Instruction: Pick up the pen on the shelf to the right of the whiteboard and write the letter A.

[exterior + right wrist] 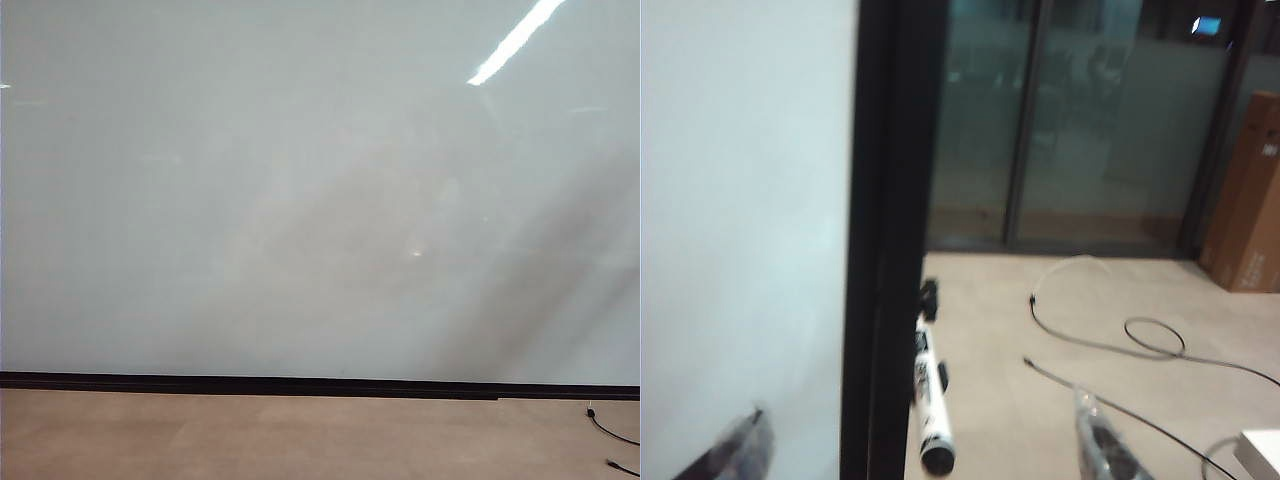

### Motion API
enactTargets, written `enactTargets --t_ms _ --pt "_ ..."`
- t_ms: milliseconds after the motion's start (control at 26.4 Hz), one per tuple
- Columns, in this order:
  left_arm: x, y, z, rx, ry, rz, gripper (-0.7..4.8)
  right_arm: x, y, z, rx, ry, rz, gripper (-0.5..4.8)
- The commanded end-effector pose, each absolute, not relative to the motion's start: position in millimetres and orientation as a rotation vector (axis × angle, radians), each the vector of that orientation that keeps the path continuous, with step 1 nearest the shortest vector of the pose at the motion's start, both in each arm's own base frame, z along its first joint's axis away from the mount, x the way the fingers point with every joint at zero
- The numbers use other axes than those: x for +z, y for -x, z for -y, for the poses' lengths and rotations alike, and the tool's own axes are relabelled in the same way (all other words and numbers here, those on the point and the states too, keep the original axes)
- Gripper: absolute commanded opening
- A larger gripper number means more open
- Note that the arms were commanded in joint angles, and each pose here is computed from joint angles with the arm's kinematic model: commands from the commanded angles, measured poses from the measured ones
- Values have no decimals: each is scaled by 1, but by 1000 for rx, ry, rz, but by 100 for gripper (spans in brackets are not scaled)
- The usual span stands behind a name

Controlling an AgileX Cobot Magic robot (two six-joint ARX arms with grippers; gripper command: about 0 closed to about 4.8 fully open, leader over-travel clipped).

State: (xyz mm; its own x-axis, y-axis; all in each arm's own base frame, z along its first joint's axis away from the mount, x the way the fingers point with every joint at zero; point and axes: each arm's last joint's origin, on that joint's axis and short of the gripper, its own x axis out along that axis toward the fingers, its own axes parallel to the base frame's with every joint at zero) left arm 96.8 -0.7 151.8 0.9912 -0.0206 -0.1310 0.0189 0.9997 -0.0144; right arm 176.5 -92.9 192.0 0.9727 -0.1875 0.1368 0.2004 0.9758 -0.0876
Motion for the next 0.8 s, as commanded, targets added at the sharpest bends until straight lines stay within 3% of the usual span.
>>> enactTargets --t_ms 38,797 --pt "153 -97 1 -24 9 -123 -5 193 -186 99 -171 80 223 390" --pt "153 -97 1 -24 9 -123 -5 142 -280 153 74 -61 83 386"
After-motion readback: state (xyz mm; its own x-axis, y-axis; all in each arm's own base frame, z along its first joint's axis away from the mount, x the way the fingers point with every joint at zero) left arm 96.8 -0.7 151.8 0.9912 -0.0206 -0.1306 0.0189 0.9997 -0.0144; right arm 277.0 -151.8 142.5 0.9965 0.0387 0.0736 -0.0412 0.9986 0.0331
